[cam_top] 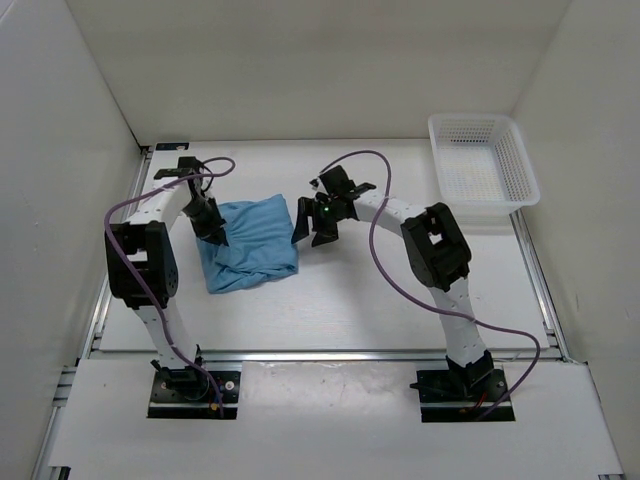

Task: Fold and stack the shorts
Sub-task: Fold the shorts

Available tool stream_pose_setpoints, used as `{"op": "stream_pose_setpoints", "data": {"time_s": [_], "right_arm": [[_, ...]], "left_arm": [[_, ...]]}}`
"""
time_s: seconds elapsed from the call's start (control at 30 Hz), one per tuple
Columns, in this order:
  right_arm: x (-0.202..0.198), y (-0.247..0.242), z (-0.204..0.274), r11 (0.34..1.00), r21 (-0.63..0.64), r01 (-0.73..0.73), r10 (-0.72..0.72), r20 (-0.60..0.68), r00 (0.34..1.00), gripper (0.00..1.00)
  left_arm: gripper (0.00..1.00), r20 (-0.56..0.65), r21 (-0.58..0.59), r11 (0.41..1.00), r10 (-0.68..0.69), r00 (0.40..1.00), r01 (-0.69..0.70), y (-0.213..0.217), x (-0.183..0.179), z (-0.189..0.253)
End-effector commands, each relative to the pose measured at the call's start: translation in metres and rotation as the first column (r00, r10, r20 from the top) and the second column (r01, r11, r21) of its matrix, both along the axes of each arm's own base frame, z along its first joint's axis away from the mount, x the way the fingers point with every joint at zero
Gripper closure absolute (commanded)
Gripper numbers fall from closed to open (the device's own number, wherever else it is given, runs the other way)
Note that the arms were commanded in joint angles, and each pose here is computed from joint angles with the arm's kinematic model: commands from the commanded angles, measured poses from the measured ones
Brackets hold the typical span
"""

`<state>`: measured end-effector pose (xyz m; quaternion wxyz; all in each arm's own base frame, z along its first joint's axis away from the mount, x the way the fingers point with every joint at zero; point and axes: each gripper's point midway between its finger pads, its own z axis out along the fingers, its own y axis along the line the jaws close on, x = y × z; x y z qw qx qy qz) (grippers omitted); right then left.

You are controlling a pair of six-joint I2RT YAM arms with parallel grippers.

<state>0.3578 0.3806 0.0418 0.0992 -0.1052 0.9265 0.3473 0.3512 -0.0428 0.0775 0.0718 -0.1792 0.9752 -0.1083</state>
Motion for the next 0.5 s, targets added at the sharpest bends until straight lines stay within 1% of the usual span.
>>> {"op": "stream_pose_setpoints", "data": {"time_s": [0.0,0.07,0.1,0.17,0.2,0.27,0.3,0.37,0.4,0.43,0.47], "right_arm": [[-0.007,0.026,-0.001,0.997,0.044,-0.057,0.056,0.010,0.998,0.25],[-0.015,0.038,-0.002,0.994,0.057,-0.088,0.087,0.016,0.996,0.26],[-0.013,0.043,-0.002,0.993,0.071,-0.097,0.096,0.015,0.995,0.26],[-0.022,0.057,-0.001,0.989,0.077,-0.128,0.126,0.024,0.992,0.26],[-0.020,0.059,-0.005,0.990,0.073,-0.121,0.120,0.009,0.993,0.31],[-0.020,0.061,-0.005,0.990,0.082,-0.117,0.117,-0.001,0.993,0.44],[-0.020,0.061,-0.010,0.991,0.078,-0.106,0.108,-0.020,0.994,0.64],[-0.017,0.060,-0.012,0.995,0.069,-0.072,0.073,-0.014,0.997,0.85],[-0.013,0.058,-0.006,0.997,0.062,-0.056,0.056,0.015,0.998,0.92],[-0.013,0.048,-0.013,0.999,0.043,-0.023,0.023,-0.001,1.000,1.00],[-0.012,0.046,-0.012,0.999,0.044,0.004,-0.004,0.004,1.000,1.00]], "left_arm": [[0.90,0.021,0.033,0.998,0.049,0.999,-0.049,0.010,0.005,-0.001],[0.89,0.009,0.039,0.996,0.081,0.997,-0.081,0.015,0.003,-0.003],[0.88,0.007,0.047,0.993,0.107,0.994,-0.107,0.019,0.003,-0.006],[0.88,-0.005,0.047,0.992,0.118,0.993,-0.117,0.023,0.000,-0.009],[0.90,-0.005,0.047,0.991,0.127,0.992,-0.126,0.026,0.000,-0.009],[0.90,0.004,0.047,0.991,0.127,0.992,-0.127,0.026,0.000,-0.008],[0.90,0.004,0.047,0.989,0.137,0.991,-0.137,0.030,0.000,-0.008],[0.90,0.013,0.046,0.989,0.137,0.990,-0.138,0.030,0.001,-0.005],[0.90,0.015,0.048,0.991,0.127,0.992,-0.128,0.030,0.000,-0.005],[0.90,0.007,0.051,0.992,0.118,0.993,-0.118,0.030,-0.002,-0.008],[0.90,0.006,0.039,0.993,0.116,0.993,-0.116,0.028,-0.002,-0.007]]}}
